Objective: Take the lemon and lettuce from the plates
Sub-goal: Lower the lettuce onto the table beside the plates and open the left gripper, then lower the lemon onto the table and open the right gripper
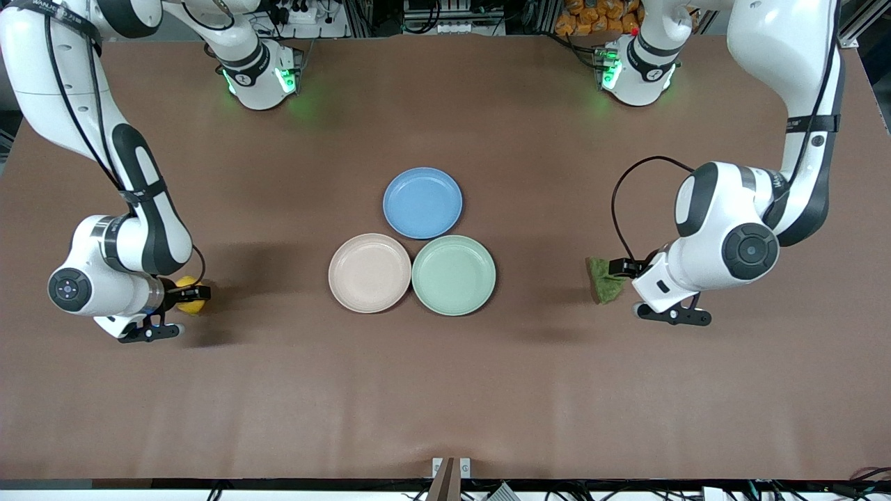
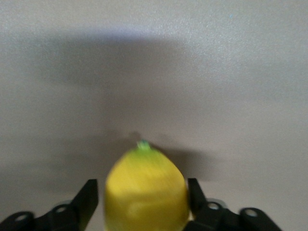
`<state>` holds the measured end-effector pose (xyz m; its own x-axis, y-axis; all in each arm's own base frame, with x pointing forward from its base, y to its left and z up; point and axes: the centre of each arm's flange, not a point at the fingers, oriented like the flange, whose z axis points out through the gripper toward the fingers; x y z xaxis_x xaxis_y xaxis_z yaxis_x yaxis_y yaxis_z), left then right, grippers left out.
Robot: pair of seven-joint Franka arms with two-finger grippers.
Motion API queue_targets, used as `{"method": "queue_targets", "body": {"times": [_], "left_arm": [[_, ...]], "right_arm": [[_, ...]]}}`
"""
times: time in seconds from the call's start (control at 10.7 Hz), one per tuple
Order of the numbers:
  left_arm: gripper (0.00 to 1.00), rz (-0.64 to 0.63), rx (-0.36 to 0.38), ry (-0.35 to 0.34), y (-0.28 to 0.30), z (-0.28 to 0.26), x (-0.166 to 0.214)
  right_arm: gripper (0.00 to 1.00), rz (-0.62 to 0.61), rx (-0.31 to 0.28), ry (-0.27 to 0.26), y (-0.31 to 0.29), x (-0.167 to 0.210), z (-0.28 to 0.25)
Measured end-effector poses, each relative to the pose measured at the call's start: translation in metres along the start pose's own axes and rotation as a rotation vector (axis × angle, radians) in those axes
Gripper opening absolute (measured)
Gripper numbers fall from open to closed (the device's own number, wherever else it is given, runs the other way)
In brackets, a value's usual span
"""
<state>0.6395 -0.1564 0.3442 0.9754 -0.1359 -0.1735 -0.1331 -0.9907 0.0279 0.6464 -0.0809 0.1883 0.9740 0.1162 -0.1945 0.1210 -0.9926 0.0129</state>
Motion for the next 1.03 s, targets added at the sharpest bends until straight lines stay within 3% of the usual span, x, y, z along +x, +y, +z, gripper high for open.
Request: {"method": "queue_targets", "body": {"times": [0.09, 0.19, 0.56, 0.84, 1.03], "left_arm": [[1.00, 0.003, -0.002, 0.020, 0.002, -0.010, 0.003], [1.00, 0.003, -0.004, 0.045, 0.002, -0.022, 0.006], [1.00, -0.039, -0.016, 0.128, -0.027, -0.079, -0.003], [1.00, -0.026, 0.063, 0.176, -0.039, -0.116, -0.022], [1.00, -0.037, 0.071, 0.237, -0.048, -0.156, -0.045]], "right_arm": [[0.96, 0.000, 0.000, 0.002, 0.000, 0.001, -0.001], [0.99, 0.000, -0.002, 0.008, 0.000, 0.002, -0.004], [1.00, 0.000, 0.007, -0.029, 0.001, 0.012, -0.044], [1.00, -0.004, 0.010, -0.038, 0.000, 0.020, -0.083], [1.00, 0.008, 0.008, -0.028, -0.003, 0.024, -0.102]]}}
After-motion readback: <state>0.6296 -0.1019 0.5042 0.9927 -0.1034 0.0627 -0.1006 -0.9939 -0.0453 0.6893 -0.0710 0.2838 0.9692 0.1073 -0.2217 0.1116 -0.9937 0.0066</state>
